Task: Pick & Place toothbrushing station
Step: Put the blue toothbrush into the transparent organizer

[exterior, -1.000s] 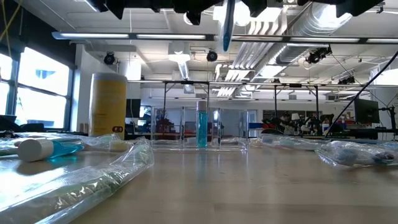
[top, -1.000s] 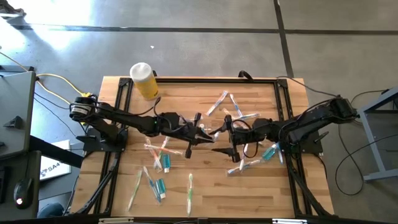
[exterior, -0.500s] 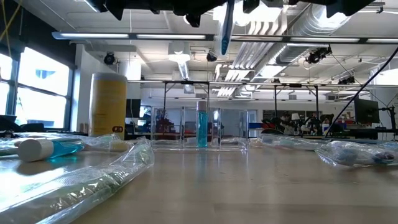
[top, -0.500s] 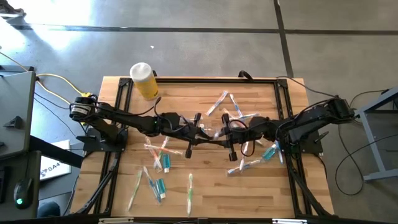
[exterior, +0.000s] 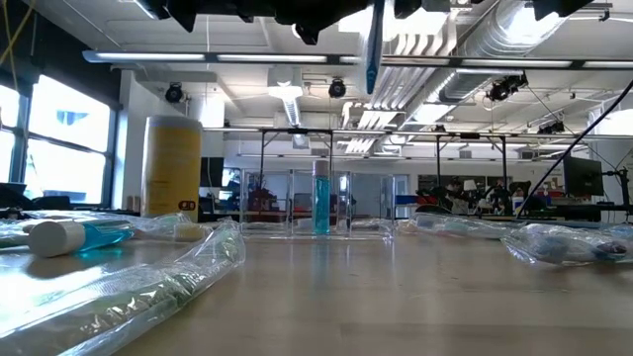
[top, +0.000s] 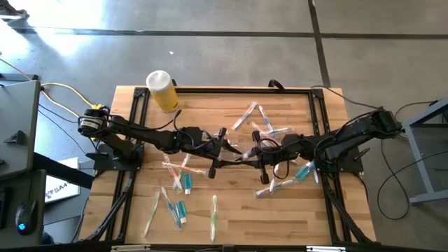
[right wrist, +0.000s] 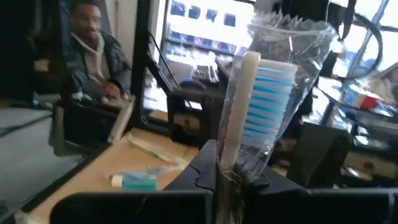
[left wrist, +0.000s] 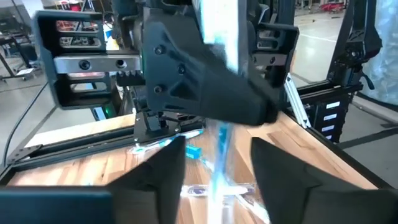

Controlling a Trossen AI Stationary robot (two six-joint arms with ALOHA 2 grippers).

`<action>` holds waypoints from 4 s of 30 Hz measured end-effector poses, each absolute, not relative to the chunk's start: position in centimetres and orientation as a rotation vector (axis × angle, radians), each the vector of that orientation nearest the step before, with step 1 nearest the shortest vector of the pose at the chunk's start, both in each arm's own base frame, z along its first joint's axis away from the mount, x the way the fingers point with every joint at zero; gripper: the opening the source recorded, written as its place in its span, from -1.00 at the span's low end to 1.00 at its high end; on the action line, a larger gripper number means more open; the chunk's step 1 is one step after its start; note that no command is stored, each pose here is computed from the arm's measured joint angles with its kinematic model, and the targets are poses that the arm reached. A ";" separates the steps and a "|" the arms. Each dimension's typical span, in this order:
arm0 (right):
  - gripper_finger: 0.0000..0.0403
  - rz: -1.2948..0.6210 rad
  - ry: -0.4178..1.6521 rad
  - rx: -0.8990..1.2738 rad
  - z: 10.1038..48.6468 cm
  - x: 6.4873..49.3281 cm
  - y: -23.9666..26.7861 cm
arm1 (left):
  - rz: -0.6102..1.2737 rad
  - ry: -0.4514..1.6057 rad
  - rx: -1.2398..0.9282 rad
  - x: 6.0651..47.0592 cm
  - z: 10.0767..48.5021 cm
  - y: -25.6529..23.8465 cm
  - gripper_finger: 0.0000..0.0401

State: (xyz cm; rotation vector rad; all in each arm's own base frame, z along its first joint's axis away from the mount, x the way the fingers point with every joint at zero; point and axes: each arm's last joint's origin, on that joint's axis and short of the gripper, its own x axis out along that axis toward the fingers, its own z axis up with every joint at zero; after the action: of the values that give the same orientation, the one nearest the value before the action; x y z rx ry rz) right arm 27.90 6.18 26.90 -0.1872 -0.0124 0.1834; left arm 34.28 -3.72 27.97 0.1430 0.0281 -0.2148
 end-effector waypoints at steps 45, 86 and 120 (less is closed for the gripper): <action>-0.97 -0.264 0.018 0.012 16.3 29.7 -2.4 | -0.047 0.198 0.113 29.8 30.9 -2.8 0.15; -0.15 -0.133 0.172 0.042 16.4 30.3 -3.0 | -0.073 0.234 0.079 29.8 30.6 -2.9 0.14; 0.09 -0.624 0.829 0.006 22.0 15.8 -3.9 | -0.075 0.266 0.091 29.7 30.2 -2.8 0.14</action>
State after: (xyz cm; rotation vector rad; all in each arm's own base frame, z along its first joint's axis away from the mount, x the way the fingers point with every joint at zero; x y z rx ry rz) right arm 15.77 -3.90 21.98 0.0057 0.8292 -0.6243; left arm 29.68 -2.85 30.25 0.0908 0.2665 -0.0747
